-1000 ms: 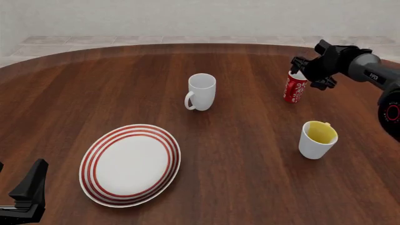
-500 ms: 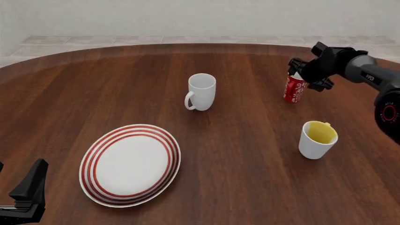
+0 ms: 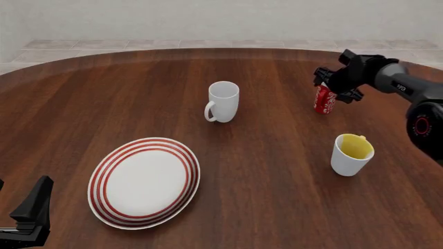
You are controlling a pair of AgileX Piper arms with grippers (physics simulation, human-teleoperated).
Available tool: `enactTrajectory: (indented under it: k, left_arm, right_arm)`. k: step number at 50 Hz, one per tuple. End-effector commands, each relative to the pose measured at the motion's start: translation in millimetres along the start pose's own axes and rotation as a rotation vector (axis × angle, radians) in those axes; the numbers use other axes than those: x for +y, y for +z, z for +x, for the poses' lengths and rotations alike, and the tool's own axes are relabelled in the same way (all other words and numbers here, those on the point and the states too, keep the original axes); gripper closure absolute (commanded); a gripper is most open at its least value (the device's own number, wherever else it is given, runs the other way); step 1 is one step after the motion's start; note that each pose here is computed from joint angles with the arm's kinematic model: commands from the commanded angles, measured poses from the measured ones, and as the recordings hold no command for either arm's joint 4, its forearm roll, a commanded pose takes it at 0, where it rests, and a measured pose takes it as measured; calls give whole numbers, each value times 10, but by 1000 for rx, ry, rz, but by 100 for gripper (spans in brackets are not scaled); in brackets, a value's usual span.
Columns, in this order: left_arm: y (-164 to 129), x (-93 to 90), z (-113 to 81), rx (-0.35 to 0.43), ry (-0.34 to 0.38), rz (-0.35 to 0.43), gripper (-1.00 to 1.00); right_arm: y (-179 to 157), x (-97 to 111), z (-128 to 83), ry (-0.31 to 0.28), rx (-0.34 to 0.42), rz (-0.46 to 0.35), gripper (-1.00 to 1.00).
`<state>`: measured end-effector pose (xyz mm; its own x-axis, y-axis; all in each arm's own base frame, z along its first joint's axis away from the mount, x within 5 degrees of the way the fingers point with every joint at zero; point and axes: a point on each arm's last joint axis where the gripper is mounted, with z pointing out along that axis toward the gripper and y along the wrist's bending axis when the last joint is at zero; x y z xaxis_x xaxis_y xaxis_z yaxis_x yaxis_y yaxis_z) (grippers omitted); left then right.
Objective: Pick up the red mug and put it on the plate
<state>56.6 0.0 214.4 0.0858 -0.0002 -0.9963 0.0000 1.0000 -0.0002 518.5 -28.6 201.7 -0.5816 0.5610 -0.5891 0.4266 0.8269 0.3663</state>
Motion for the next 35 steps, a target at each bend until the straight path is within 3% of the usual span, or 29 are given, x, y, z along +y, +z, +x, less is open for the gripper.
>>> enactTrajectory:
  k: [1,35]
  left_arm:
    - [0,0,0,0,0,0,-100]
    - [0,0,0,0,0,0,-100]
  right_arm:
    - [74,35,51,-3,13,-1,-100]
    - [157,68,146,7,37,3,-100]
